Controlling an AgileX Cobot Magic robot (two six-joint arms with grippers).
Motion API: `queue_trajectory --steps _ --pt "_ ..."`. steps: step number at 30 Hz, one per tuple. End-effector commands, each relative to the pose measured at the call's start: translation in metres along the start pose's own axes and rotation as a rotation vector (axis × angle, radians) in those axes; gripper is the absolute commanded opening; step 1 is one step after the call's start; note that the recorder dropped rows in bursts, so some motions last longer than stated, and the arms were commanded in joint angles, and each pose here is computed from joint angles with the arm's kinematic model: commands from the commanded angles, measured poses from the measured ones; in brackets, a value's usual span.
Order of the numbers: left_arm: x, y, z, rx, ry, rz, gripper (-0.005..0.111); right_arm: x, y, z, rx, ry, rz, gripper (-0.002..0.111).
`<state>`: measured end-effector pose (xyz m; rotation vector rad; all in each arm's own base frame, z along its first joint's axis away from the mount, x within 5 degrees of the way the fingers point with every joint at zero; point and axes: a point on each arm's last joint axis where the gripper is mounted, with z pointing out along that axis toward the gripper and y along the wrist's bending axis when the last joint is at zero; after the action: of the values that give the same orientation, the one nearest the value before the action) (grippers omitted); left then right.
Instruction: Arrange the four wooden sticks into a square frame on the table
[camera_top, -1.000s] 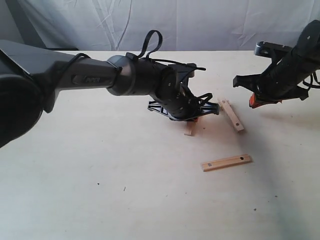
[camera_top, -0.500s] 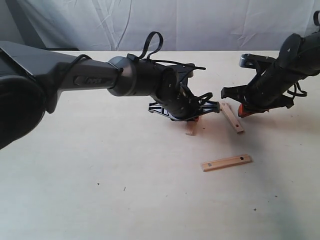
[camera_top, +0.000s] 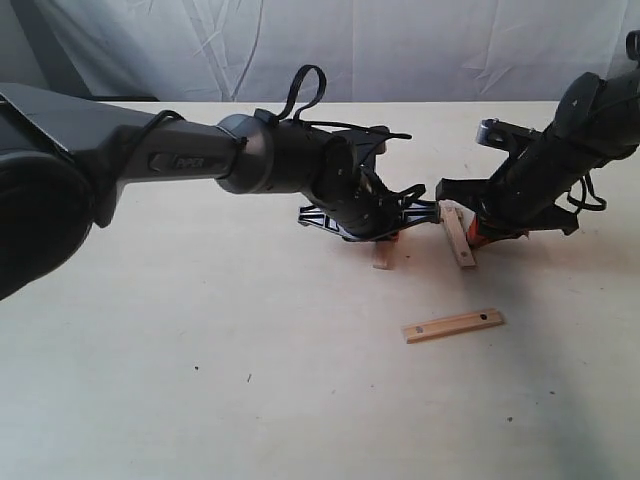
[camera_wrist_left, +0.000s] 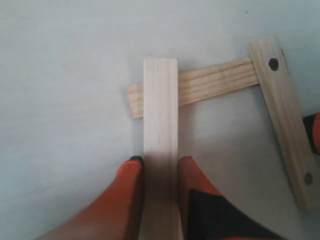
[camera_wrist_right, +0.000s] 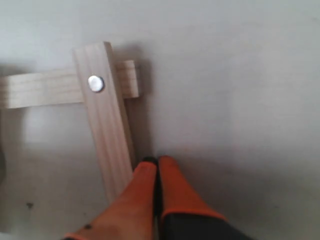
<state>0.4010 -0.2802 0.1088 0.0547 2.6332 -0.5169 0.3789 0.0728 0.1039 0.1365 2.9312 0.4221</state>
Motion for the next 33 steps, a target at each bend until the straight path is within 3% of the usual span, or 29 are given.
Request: queue_trajectory --steps 1,15,19,24,28,30,33 --pt "0.006 0.004 0.007 -0.009 0.031 -0.030 0.000 0.004 0.000 0.002 -0.015 0.043 0.011 0.000" --pt "0.001 0.003 0.006 0.019 -0.003 -0.102 0.001 -0.002 -0.007 -0.014 -0.031 0.009 0.047 0.000" --pt "-0.003 0.004 0.003 0.024 -0.018 -0.106 0.015 -0.006 -0.013 -0.027 -0.035 -0.020 0.064 0.000" --pt "-0.007 0.004 -0.002 0.027 -0.026 -0.109 0.041 -0.004 -0.009 -0.044 -0.030 -0.024 0.012 0.001" --pt "-0.026 0.010 -0.029 0.031 -0.052 -0.133 0.046 -0.002 -0.002 -0.070 -0.040 -0.051 -0.018 0.001" --pt "-0.039 0.021 -0.055 -0.008 -0.037 -0.120 0.046 0.004 0.007 -0.085 -0.031 -0.046 -0.086 0.001" --pt "-0.057 0.050 -0.105 -0.138 0.014 0.013 0.046 0.020 0.032 -0.092 -0.038 0.031 -0.455 0.001"
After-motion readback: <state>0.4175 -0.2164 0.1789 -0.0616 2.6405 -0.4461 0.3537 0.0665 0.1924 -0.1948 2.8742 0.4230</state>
